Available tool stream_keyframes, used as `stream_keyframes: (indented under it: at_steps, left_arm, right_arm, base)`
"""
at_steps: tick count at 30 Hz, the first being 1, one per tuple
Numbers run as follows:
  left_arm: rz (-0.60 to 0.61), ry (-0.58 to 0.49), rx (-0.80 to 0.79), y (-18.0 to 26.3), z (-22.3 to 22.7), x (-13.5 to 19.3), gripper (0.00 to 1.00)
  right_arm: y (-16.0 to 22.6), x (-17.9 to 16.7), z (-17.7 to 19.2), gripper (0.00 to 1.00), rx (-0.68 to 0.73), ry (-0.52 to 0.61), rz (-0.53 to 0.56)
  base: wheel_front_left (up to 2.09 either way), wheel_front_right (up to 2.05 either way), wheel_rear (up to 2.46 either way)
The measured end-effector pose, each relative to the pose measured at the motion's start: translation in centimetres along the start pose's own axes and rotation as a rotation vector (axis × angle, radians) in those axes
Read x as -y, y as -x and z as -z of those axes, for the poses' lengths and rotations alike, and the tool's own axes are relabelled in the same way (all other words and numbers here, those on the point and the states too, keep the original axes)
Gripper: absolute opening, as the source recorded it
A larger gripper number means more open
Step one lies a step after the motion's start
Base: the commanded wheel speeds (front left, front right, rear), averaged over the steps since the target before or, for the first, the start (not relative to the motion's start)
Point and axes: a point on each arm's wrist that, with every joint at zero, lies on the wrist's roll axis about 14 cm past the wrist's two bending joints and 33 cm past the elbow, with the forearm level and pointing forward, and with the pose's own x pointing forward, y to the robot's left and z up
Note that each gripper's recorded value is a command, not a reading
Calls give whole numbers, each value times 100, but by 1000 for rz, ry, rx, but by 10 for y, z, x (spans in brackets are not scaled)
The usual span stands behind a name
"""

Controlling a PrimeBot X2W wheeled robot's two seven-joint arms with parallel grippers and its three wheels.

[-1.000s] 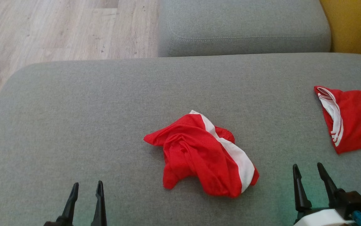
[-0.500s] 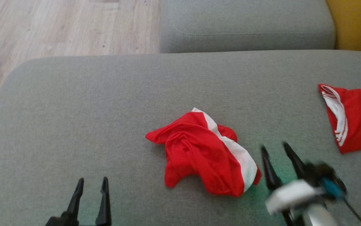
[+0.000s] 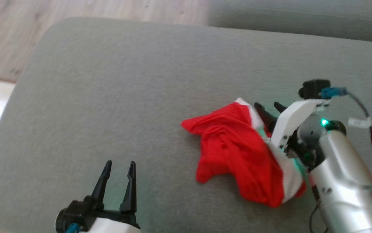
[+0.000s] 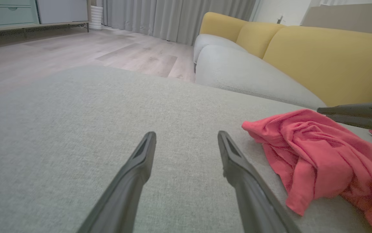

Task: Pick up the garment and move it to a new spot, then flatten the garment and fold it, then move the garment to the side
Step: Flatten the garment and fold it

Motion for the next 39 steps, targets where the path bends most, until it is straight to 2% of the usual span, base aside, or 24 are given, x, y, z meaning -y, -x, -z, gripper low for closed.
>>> stream_keyframes:
  at_steps: [7,13,14,15,18,24,39]
  left_arm:
    - [-94,14,-28,14,8,-20,100]
    - [-119,21,-34,18,10,-26,100]
    - [-118,20,-34,17,10,-25,100]
    - [-118,19,-33,17,10,-25,100]
    - [-109,18,-28,14,8,-23,100]
    - [-83,13,-15,9,4,-17,100]
    - [-71,27,42,19,-8,-9,100]
  right_arm:
    - [-31,-14,16,100,-168,-127,-74]
    - [-36,-29,30,100,-266,-144,-128]
    - [-35,-32,30,77,-272,-143,-138]
    - [-34,-33,29,2,-270,-140,-142]
    - [-33,-32,22,0,-230,-128,-140]
    - [-26,-54,-32,0,-39,-80,-200]
    - [41,-184,-141,0,304,156,-524]
  base:
    - [0,0,0]
    - [0,0,0]
    - [0,0,0]
    - [0,0,0]
    - [0,0,0]
    - [0,0,0]
    - [0,0,0]
